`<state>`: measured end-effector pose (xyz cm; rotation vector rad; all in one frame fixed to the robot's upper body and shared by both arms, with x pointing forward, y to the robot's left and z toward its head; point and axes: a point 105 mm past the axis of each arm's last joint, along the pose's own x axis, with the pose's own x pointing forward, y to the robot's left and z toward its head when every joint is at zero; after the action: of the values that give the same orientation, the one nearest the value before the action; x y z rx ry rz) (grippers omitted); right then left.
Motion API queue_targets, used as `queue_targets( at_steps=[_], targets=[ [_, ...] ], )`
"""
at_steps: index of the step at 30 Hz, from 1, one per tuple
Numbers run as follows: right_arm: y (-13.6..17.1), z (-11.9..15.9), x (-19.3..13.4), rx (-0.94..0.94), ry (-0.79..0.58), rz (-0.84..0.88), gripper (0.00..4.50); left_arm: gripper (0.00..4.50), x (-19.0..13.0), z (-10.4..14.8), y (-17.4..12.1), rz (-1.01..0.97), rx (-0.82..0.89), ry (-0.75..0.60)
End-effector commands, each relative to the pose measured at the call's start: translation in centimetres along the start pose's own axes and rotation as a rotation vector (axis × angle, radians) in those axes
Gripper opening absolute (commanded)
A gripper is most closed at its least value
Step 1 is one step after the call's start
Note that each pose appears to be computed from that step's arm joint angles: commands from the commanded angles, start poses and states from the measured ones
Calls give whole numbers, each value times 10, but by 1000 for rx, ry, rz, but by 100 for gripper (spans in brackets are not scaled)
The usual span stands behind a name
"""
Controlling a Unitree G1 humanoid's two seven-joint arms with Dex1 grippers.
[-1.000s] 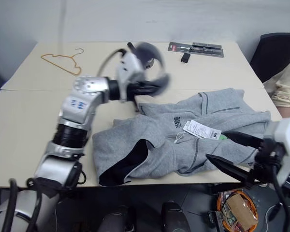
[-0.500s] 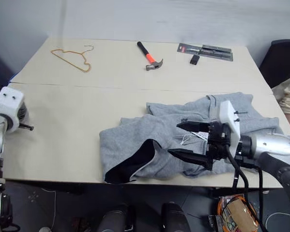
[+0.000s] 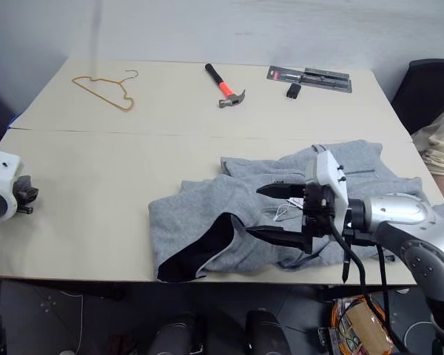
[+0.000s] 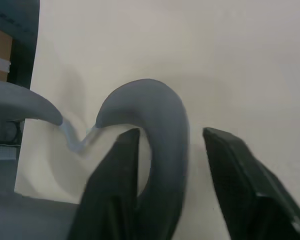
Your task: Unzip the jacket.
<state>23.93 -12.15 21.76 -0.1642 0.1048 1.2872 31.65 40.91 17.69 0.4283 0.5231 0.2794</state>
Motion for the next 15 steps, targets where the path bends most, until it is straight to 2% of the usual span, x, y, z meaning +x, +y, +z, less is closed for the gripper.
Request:
queue_targets(
  at_steps=[1, 3, 4, 6, 7, 9, 10, 11, 12, 14, 15],
  targets=[
    [-3, 9, -12, -49, 5, -48, 450, 345, -21, 33, 33, 69, -34, -96],
    [-4, 8, -16, -53, 13, -65, 450, 407, -25, 42, 37, 56, -71, -118],
    [-7, 7, -23, -55, 28, -97, 450, 440, -32, 57, 38, 13, -127, -164],
    [-18, 4, -49, -64, 84, -205, 450, 440, -62, 110, 16, -243, -156, -331],
    [-20, 4, -57, -67, 102, -235, 450, 440, -74, 124, 8, -328, -145, -375],
    [-26, 1, -78, -68, 152, -303, 450, 440, -104, 150, -31, -585, -57, -462],
    [-28, -1, -87, -77, 187, -333, 450, 440, -117, 157, -50, -688, 8, -488],
    [-32, -9, -102, -100, 264, -381, 450, 440, -131, 159, -84, -835, 141, -508],
    [-35, -20, -117, -125, 361, -418, 450, 440, -145, 155, -118, -984, 273, -519],
    [-37, -36, -139, -172, 518, -447, 450, 440, -170, 140, -162, -1224, 440, -515],
    [-37, -41, -145, -192, 567, -446, 450, 440, -178, 134, -173, -1301, 479, -507]
  ],
)
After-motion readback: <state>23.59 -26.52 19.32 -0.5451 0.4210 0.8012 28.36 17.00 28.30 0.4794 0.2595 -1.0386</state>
